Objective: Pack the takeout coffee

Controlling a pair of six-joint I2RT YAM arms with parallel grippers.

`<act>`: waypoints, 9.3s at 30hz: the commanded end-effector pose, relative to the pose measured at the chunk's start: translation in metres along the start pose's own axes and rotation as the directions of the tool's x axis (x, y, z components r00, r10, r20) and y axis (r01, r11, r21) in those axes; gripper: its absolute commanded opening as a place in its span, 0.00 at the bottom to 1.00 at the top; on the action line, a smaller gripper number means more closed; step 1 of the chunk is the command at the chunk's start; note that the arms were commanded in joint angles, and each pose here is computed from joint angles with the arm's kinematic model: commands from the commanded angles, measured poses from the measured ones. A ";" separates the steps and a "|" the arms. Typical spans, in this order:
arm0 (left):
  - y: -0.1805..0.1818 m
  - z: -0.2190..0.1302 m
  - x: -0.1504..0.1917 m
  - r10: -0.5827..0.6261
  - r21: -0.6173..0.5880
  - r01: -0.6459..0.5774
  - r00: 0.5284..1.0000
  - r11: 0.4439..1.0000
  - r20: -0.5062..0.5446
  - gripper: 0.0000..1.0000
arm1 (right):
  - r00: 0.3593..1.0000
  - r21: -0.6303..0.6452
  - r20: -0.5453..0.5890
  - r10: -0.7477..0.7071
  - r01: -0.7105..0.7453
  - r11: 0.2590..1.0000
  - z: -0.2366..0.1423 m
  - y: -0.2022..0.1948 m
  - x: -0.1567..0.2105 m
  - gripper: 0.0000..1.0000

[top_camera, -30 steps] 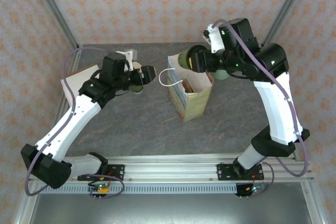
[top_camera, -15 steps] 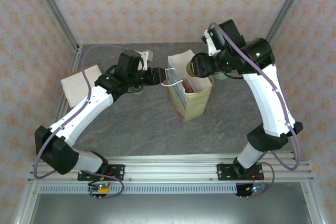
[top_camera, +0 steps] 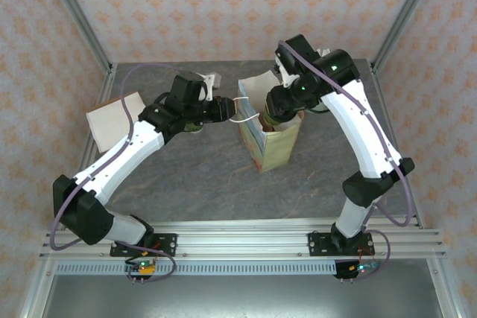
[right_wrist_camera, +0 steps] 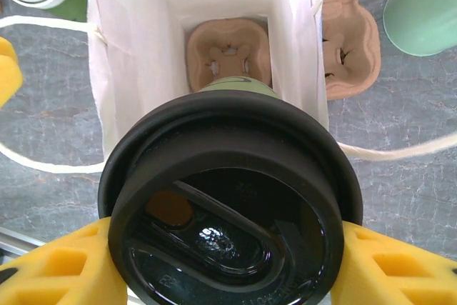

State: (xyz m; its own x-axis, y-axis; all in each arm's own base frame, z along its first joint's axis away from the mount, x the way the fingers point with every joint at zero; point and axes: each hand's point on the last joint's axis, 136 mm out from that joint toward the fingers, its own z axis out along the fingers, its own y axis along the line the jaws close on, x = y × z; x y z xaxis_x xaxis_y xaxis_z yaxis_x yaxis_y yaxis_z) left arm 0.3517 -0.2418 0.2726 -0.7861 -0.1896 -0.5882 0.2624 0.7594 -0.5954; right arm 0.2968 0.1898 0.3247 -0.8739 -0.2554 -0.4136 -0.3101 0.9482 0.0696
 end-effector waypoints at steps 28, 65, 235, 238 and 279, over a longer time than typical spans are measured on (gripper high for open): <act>-0.014 0.000 -0.003 0.076 0.042 -0.077 0.997 0.996 0.014 0.05 | 0.972 0.053 -0.228 -0.052 0.066 0.996 0.057 -0.007 0.018 0.53; -0.011 0.000 0.002 0.079 0.044 -0.079 0.997 0.996 0.008 0.02 | 0.937 0.072 -0.340 -0.084 0.115 0.991 0.090 -0.009 0.027 0.52; -0.002 -0.002 0.009 0.059 0.008 -0.059 0.998 0.998 -0.002 0.00 | 0.928 -0.017 -0.332 -0.171 0.175 0.984 0.123 -0.005 0.030 0.45; -0.003 -0.002 0.009 0.060 0.010 -0.060 0.998 0.998 -0.002 0.00 | 0.929 -0.024 -0.328 -0.172 0.173 0.985 0.121 -0.004 0.029 0.45; -0.002 -0.002 0.009 0.057 0.010 -0.057 0.998 0.998 -0.002 0.00 | 0.922 -0.061 -0.344 -0.176 0.166 0.984 0.117 0.001 0.032 0.44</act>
State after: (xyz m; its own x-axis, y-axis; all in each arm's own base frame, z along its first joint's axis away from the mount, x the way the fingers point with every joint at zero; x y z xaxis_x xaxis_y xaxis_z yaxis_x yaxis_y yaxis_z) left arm 0.3473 -0.2450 0.2681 -0.7781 -0.1560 -0.6084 0.2990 0.7599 -0.5772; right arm 0.3159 0.2103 0.1932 -0.8838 -0.4621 -0.0729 -0.4661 0.8831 0.0532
